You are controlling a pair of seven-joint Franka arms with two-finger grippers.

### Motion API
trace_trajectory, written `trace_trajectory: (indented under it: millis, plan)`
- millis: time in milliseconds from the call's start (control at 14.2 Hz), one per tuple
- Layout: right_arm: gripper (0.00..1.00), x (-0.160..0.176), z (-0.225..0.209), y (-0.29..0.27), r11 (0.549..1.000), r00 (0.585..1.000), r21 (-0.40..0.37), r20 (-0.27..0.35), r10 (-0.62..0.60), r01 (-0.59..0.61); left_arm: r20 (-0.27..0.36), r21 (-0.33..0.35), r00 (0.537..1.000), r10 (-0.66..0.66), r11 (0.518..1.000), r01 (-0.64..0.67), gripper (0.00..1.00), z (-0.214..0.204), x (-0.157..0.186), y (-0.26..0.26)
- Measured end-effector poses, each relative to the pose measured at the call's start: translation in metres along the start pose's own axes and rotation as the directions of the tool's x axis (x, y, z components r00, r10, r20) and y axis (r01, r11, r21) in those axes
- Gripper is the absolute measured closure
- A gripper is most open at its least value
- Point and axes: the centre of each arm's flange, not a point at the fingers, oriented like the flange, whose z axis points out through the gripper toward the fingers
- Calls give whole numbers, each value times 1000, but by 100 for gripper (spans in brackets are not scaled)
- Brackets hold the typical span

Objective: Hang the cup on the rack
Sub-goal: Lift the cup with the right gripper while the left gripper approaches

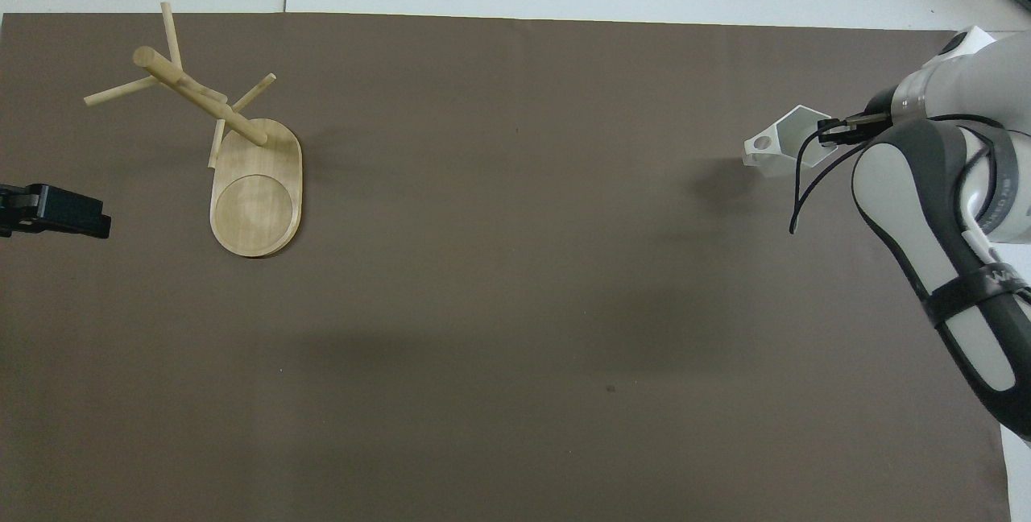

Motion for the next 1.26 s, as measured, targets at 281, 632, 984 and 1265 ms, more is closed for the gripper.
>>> trace_trajectory:
  millis: [281, 632, 984, 1265]
  plan:
    - [96, 10, -41, -39, 997, 998, 47, 13, 68, -68, 2, 0, 1000, 3, 1000, -3, 0, 1, 0, 2]
    - [96, 11, -56, -86, 996, 1000, 78, 0, 32, -31, 26, -51, 997, -79, 995, 80, 0, 14, -1, 10]
    - [96, 8, -65, -151, 981, 1000, 190, -6, -26, 26, 89, -78, 963, -256, 962, 262, 0, 32, -16, 28]
    - [96, 2, -90, -182, 946, 999, 322, -8, 42, -37, 223, -194, 825, -519, 806, 559, 0, 44, -31, 52]
